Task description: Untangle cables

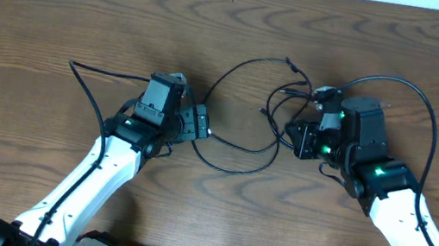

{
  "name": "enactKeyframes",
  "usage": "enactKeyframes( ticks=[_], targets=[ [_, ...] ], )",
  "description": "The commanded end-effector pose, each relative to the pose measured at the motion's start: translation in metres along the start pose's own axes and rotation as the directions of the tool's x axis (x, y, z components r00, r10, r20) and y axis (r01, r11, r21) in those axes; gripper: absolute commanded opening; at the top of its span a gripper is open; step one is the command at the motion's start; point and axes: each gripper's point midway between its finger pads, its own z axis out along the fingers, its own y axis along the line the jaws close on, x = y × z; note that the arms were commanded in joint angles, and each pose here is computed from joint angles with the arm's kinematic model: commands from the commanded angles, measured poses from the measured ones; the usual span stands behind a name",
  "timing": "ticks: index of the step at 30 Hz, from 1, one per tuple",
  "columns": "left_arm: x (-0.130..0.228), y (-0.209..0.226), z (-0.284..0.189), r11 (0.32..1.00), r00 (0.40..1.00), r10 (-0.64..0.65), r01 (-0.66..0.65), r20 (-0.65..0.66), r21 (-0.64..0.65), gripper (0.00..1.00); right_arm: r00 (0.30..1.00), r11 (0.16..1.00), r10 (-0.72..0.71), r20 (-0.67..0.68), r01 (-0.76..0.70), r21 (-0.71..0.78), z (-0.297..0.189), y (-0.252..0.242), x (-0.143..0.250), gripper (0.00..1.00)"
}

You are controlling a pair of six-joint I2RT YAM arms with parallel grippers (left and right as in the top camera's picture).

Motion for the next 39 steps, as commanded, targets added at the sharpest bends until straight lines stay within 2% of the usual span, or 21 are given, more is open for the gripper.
enactKeyframes(
  ticks=[1, 6, 12, 15, 18, 23, 29, 35, 37, 39],
  targets=[
    [0.0, 0.005, 0.002, 1.0, 1.0, -0.006, 0.006, 0.0, -0.018, 0.91, 1.0, 0.99, 0.007, 0.0, -0.007, 0.144, -0.002, -0.025, 0.002, 0.22],
    [0.0, 0.005, 0.002, 1.0, 1.0, -0.006, 0.006, 0.0, -0.018, 0.91, 0.996, 0.981, 0.075, -0.053, -0.064, 0.181, 0.001, -0.033, 0.018, 0.43],
    [0.0, 0.005, 0.002, 1.0, 1.0, -0.006, 0.006, 0.0, -0.018, 0.91, 0.988, 0.974, 0.116, -0.101, -0.093, 0.207, 0.018, -0.039, 0.029, 0.57],
    [0.0, 0.005, 0.002, 1.0, 1.0, -0.006, 0.006, 0.0, -0.018, 0.91, 0.99, 0.951, 0.116, -0.084, -0.086, 0.297, 0.025, -0.059, 0.028, 0.61],
    [0.0, 0.005, 0.002, 1.0, 1.0, -0.006, 0.006, 0.0, -0.018, 0.92, 0.99, 0.909, 0.134, -0.036, -0.108, 0.403, 0.034, -0.083, 0.023, 0.58],
    [0.0, 0.005, 0.002, 1.0, 1.0, -0.006, 0.006, 0.0, -0.018, 0.91, 0.986, 0.887, 0.167, -0.022, -0.14, 0.441, 0.055, -0.099, 0.025, 0.53],
    [0.0, 0.005, 0.002, 1.0, 1.0, -0.006, 0.006, 0.0, -0.018, 0.91, 0.953, 0.733, 0.28, 0.115, -0.29, 0.615, 0.049, -0.146, 0.028, 0.51],
    [0.0, 0.005, 0.002, 1.0, 1.0, -0.006, 0.006, 0.0, -0.018, 0.91, 0.938, 0.693, 0.329, 0.11, -0.318, 0.646, 0.052, -0.158, 0.04, 0.44],
    [0.0, 0.005, 0.002, 1.0, 1.0, -0.006, 0.006, 0.0, -0.018, 0.91, 0.929, 0.679, 0.356, 0.105, -0.334, 0.654, 0.056, -0.161, 0.047, 0.37],
    [0.0, 0.005, 0.002, 1.0, 1.0, -0.006, 0.006, 0.0, -0.018, 0.91, 0.922, 0.683, 0.38, 0.078, -0.336, 0.649, 0.062, -0.161, 0.055, 0.22]
  ],
)
